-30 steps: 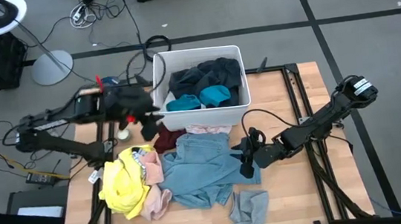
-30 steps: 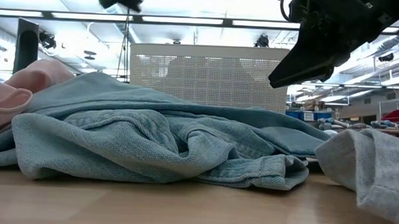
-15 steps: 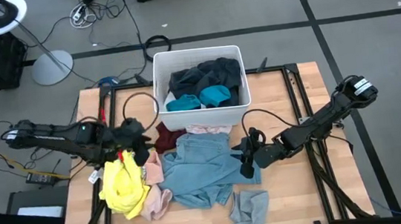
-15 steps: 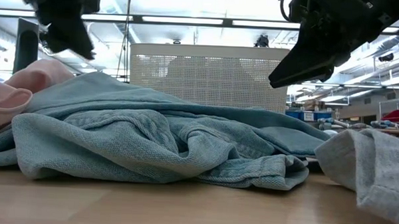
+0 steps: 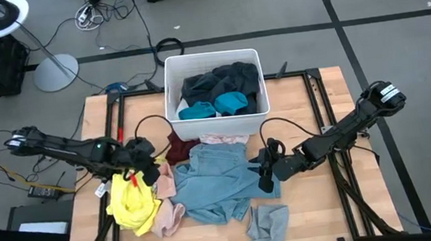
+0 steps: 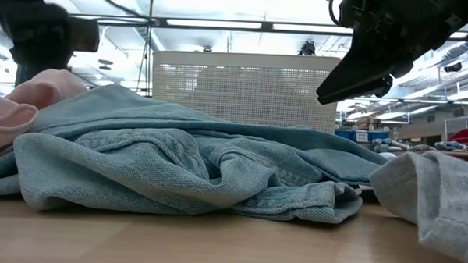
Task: Sort clothes
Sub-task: Put the pink sock into the white laundry bin
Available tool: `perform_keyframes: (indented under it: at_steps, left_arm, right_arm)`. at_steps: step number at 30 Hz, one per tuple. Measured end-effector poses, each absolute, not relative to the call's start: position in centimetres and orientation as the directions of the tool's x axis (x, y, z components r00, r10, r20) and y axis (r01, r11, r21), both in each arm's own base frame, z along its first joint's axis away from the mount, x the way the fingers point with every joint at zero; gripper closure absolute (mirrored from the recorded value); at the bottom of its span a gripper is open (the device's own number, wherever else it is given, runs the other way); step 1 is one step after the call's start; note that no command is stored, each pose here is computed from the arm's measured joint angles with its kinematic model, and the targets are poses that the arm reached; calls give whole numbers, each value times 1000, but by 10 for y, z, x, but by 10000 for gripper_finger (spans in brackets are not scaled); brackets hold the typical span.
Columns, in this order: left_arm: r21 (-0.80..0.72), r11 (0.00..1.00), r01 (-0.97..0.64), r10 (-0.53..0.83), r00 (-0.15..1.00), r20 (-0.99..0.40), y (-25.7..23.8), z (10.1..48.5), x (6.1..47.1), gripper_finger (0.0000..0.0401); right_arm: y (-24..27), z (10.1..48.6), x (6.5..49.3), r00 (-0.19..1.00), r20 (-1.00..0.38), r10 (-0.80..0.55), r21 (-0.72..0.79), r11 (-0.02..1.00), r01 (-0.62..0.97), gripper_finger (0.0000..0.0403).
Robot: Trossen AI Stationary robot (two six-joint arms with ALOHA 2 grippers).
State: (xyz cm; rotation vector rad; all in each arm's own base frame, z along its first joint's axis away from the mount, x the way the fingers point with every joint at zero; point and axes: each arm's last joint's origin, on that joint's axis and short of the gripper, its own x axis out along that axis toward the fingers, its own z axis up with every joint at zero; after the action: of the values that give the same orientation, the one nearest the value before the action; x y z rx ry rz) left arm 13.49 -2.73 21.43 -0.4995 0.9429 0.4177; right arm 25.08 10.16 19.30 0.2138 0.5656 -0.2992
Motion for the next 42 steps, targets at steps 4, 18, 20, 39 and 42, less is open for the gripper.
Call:
perform_keyframes:
  at_steps: [4, 18, 20, 39, 42]
  left_arm:
    - [-286, 792, -540, 25, 496, -868, -30, 201, 133, 268]
    - [-358, 818, -451, 13, 636, -772, -32, 251, 144, 398]
    - [-361, 830, -426, 30, 680, -733, -32, 271, 146, 399]
    - [-56, 912, -407, 378, 884, -273, 8, 437, 184, 401]
    - [-10, 897, -443, 432, 878, -205, 22, 458, 199, 401]
  right_arm:
    - [102, 193, 251, 803, -555, -218, 117, 935, 335, 277]
    - [102, 193, 251, 803, -555, -218, 117, 935, 335, 277]
    - [102, 193, 251, 803, -555, -218, 117, 935, 335, 277]
    - [102, 193, 251, 806, -551, -217, 120, 935, 334, 277]
    - [102, 194, 251, 809, -547, -215, 124, 935, 333, 277]
